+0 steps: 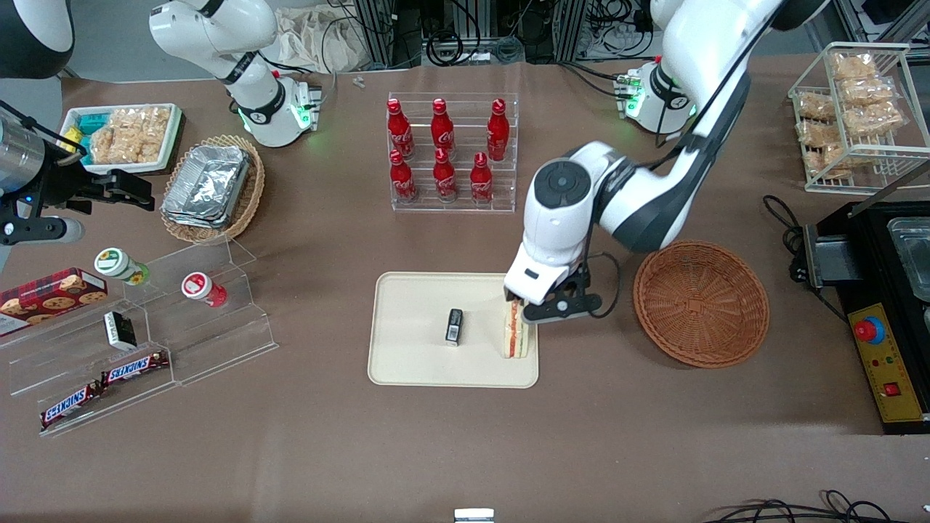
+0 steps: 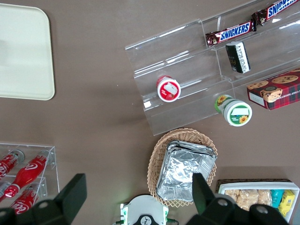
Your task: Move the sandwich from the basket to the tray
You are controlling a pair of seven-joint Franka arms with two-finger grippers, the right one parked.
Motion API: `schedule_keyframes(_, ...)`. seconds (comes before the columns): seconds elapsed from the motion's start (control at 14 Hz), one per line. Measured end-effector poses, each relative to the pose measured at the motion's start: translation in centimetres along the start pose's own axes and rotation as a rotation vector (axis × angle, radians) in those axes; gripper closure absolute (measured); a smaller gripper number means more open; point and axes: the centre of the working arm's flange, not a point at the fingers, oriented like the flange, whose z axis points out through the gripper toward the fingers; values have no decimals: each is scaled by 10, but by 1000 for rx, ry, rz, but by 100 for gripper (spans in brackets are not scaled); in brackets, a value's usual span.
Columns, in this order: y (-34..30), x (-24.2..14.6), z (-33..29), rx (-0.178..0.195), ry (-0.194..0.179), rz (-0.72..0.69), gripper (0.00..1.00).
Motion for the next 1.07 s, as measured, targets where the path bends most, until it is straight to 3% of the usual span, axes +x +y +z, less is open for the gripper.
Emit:
schedule_keyframes(0.14, -31, 9, -36, 22, -47, 8, 0)
schedule_keyframes(0.36, -102, 43, -73, 14, -119, 28, 0)
schedule_keyframes(0.57, -186, 68, -112, 9, -223, 111, 0)
schedule_keyframes(0.86, -303, 76, -170, -1, -262, 156, 0)
schedule_keyframes(1.07, -329, 66, -198, -1, -257, 178, 0)
